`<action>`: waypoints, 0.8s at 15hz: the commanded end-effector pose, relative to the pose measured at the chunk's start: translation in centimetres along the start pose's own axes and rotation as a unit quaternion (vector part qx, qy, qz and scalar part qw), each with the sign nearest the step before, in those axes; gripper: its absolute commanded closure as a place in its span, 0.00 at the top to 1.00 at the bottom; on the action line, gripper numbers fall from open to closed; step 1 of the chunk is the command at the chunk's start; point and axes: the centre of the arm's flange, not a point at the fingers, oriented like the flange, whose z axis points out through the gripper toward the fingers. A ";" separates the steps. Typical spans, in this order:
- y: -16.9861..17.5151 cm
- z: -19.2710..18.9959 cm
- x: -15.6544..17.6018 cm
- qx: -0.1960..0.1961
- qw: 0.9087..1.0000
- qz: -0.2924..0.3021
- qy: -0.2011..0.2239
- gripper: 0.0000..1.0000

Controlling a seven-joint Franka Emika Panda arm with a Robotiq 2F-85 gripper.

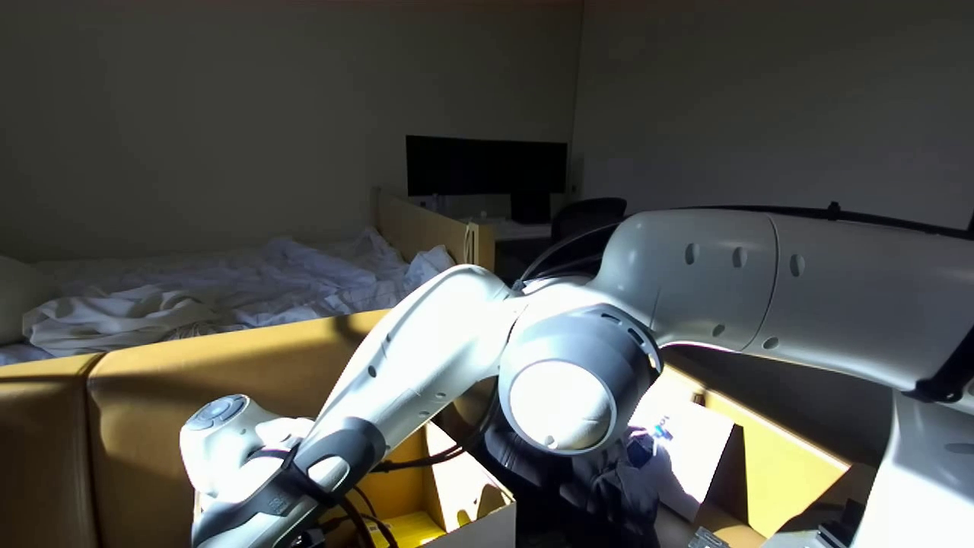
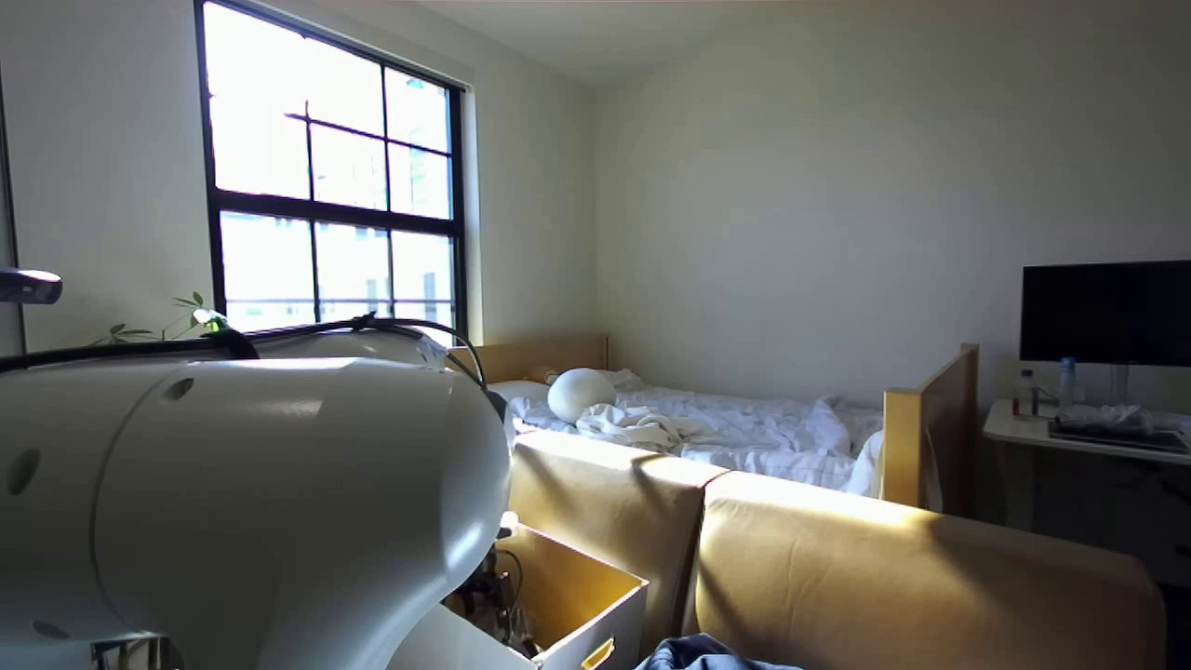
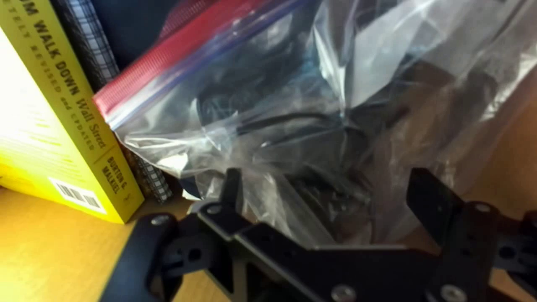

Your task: Remove the black hood and the plastic bag, and put them on the couch

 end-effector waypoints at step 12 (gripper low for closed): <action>0.9 -0.2 0.9 -0.049 0.998 0.017 0.043 1.00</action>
